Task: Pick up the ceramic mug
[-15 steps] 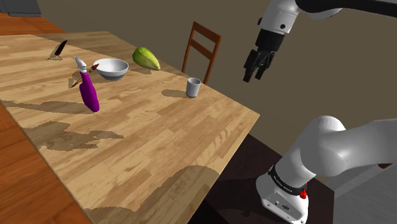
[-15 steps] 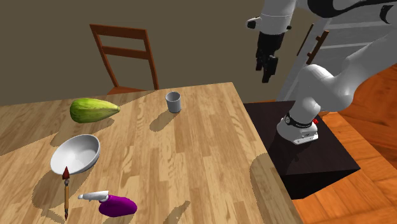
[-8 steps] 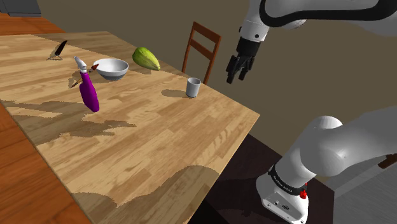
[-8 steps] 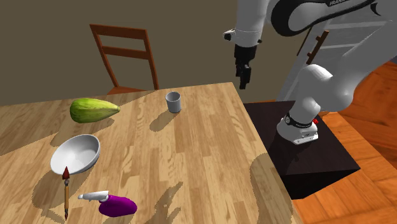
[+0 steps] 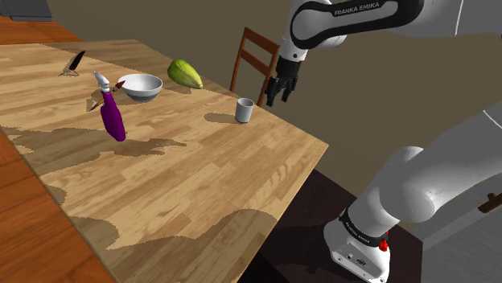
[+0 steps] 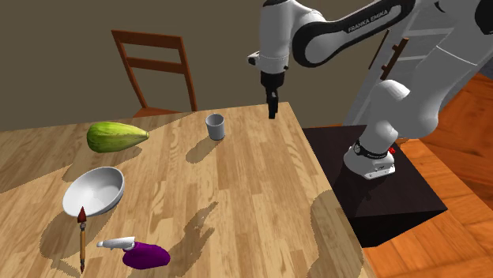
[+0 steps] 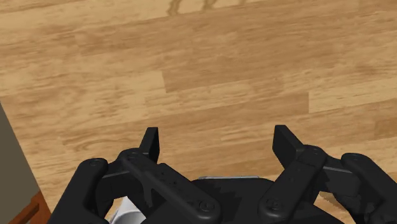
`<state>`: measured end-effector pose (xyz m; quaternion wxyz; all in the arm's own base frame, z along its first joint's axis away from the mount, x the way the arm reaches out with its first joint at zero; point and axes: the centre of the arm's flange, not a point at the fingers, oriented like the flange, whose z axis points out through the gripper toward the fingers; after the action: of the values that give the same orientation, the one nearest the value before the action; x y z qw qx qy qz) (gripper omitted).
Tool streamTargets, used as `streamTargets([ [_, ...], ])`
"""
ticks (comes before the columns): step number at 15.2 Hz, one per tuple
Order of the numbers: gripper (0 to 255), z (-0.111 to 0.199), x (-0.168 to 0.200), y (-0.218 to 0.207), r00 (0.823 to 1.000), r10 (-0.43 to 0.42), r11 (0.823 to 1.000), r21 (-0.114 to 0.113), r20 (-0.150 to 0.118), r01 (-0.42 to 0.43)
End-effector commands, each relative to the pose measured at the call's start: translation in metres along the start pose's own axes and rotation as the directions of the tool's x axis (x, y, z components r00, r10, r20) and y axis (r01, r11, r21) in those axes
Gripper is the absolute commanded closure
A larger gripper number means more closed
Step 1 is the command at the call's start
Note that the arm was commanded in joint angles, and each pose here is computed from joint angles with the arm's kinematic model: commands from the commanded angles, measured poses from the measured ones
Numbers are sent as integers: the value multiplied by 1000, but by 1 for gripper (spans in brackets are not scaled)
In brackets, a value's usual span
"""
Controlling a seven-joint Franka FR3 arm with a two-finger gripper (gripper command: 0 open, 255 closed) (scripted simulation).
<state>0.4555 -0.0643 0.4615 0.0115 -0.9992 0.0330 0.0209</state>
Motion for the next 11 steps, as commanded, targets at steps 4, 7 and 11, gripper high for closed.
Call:
streamTargets([
  [4, 0, 33, 54, 15, 1000, -14, 1000, -22, -8, 13],
  [7, 0, 51, 87, 24, 1000, -21, 999, -35, -12, 21],
  [11, 0, 75, 131, 35, 999, -31, 998, -53, -17, 31],
])
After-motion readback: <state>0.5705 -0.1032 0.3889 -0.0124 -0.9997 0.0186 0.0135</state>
